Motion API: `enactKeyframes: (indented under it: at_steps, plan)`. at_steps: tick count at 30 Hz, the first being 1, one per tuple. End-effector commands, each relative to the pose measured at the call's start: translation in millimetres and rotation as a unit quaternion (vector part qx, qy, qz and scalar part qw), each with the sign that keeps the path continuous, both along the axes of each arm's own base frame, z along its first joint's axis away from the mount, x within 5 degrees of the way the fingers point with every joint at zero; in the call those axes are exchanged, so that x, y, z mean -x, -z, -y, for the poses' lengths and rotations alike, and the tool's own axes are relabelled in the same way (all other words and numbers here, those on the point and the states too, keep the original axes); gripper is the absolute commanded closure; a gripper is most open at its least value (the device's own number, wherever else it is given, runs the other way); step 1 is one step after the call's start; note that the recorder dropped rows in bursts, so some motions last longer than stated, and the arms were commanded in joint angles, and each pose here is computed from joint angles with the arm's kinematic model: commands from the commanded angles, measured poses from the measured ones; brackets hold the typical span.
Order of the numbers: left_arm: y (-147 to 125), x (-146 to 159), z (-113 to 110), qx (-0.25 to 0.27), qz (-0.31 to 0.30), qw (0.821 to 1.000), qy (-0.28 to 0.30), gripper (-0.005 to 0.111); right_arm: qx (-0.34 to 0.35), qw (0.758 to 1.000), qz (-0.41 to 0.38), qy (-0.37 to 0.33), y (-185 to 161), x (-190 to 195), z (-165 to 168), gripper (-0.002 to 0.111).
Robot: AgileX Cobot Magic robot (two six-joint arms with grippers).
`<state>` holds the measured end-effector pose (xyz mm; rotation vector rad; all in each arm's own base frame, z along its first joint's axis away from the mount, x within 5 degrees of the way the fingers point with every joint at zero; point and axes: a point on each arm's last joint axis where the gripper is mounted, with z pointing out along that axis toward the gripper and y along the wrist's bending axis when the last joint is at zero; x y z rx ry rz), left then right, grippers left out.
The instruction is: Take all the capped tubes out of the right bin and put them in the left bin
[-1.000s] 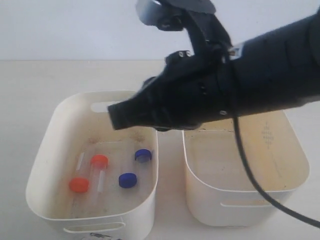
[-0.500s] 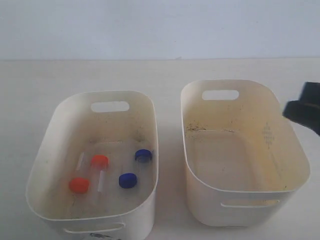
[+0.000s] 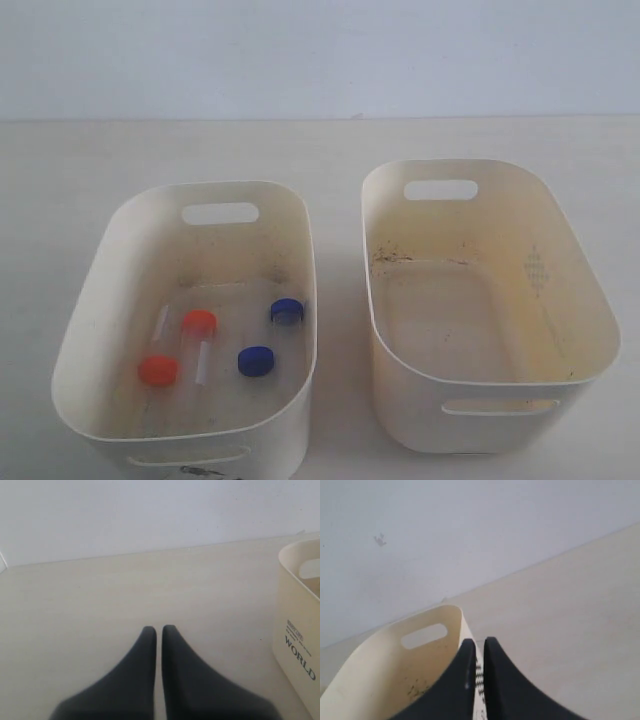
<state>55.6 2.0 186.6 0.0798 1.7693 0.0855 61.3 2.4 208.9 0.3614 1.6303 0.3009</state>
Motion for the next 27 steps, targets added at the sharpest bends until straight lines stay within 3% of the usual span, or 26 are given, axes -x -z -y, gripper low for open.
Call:
enactKeyframes:
  at_steps: [1, 3, 9, 12, 18, 22, 27]
  plan:
    - [-3, 0, 0, 0.009, 0.01, 1.0, -0.001, 0.102, 0.022, 0.998, 0.045, 0.032, 3, 4, 5, 0.103]
    - [-3, 0, 0, 0.009, 0.01, 1.0, -0.001, 0.102, 0.064, 0.998, 0.018, 0.011, 8, 4, 2, 0.103]
    - [-3, 0, 0, 0.009, 0.01, 1.0, -0.001, 0.102, 0.071, 0.997, -0.015, -0.016, 14, 4, -2, 0.103]
    - [-3, 0, 0, 0.009, 0.01, 1.0, -0.001, 0.102, 0.147, 0.989, -0.034, -0.007, 17, 5, 1, 0.103]
    - [-3, 0, 0, 0.009, 0.01, 1.0, -0.001, 0.102, 0.107, 0.99, -0.092, 0.029, 27, 7, 8, 0.103]
    - [-3, 0, 0, 0.009, 0.01, 1.0, -0.001, 0.102, 0.13, 0.987, -0.094, 0.032, 27, 7, 9, 0.103]
    - [-3, 0, 0, 0.009, 0.01, 1.0, -0.001, 0.102, 0.102, 0.99, -0.092, 0.036, 27, 7, 9, 0.103]
